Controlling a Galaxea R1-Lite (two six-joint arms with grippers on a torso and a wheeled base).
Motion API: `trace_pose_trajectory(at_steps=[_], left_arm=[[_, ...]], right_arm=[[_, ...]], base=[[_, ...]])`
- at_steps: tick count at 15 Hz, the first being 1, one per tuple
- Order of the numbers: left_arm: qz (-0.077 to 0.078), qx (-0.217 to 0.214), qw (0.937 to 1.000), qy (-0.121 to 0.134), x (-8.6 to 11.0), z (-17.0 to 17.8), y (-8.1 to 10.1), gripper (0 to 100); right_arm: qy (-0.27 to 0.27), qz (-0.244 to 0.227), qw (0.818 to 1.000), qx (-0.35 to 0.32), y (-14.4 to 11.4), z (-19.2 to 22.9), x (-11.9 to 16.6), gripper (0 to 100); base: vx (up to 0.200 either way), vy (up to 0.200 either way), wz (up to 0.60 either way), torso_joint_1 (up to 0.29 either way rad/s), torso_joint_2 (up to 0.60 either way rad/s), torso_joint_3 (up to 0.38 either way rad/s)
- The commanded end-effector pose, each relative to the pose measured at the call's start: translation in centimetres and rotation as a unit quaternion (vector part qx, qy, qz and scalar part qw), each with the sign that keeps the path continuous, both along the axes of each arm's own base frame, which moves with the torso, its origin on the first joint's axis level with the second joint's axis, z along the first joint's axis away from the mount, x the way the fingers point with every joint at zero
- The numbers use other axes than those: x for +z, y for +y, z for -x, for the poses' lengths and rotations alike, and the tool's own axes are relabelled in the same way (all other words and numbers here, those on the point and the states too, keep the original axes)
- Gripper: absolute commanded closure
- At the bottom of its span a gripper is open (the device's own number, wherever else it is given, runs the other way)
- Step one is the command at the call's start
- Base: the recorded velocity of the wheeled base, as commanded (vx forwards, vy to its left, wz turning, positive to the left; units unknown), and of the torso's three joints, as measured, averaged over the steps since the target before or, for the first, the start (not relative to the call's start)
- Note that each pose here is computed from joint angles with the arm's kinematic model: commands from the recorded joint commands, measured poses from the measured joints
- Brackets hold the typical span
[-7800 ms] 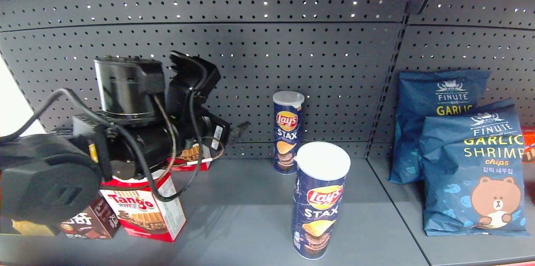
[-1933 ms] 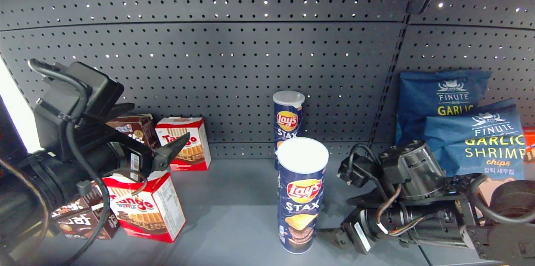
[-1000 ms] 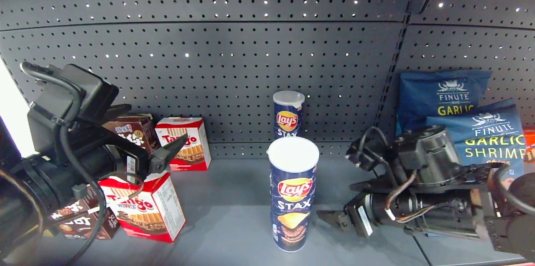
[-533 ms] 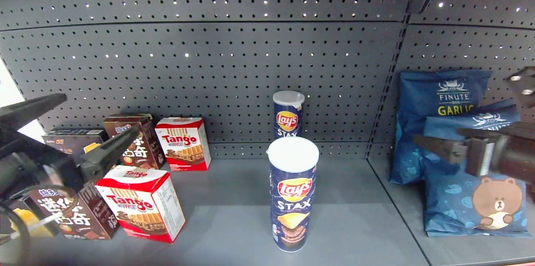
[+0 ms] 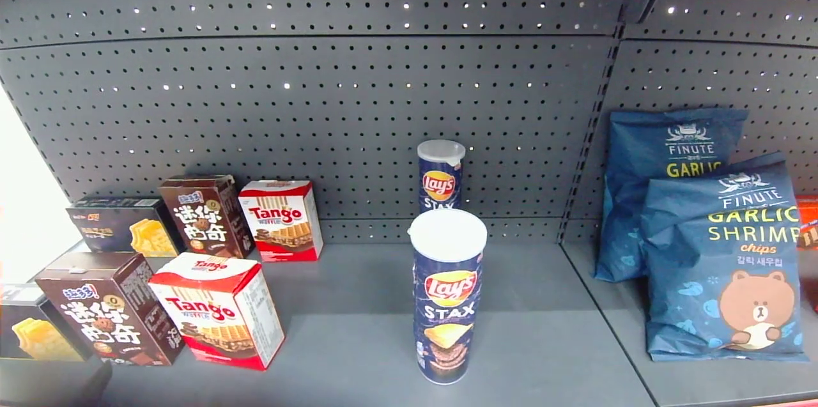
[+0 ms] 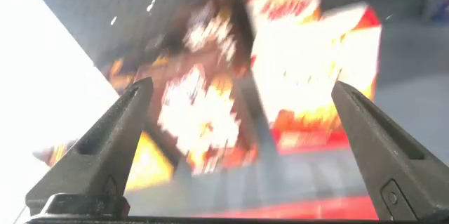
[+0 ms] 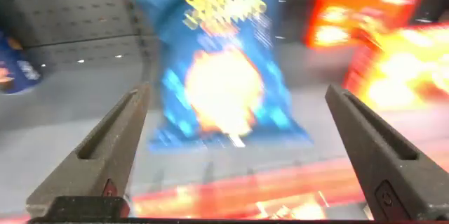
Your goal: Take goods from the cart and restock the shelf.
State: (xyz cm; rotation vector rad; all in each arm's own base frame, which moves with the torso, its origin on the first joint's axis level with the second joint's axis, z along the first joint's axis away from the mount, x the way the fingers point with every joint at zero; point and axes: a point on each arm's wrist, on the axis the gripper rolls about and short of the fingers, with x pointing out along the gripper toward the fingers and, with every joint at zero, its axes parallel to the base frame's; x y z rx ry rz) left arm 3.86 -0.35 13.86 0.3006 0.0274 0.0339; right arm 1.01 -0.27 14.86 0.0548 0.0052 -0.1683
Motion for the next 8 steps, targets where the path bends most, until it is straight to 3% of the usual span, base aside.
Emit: trace_pose_trajectory(at_steps=[1, 3, 8], left_arm=[[0.002, 0.012, 0.9998, -0.014, -1.2, 1.7, 0.5, 0], [-0.005, 0.006, 1.0, 0.003, -2.2, 2.6, 0.7, 0], [-0.003, 0.008, 1.0, -0.003, -3.9, 4.7, 1.2, 0]], right_arm=[[-0.028, 0.003, 0.999, -0.033, 0.4, 2.6, -5.8, 0], [0.054, 0.023, 0.998, 0.005, 0.6, 2.7, -7.3, 0], [0.039, 0.023, 0.999, 0.006, 0.6, 2.6, -7.1, 0]], base=[[0.0, 0.0, 0.0, 0.0, 0.0, 0.0], [0.0, 0.0, 0.0, 0.0, 0.0, 0.0], [0.0, 0.0, 0.0, 0.0, 0.0, 0.0]])
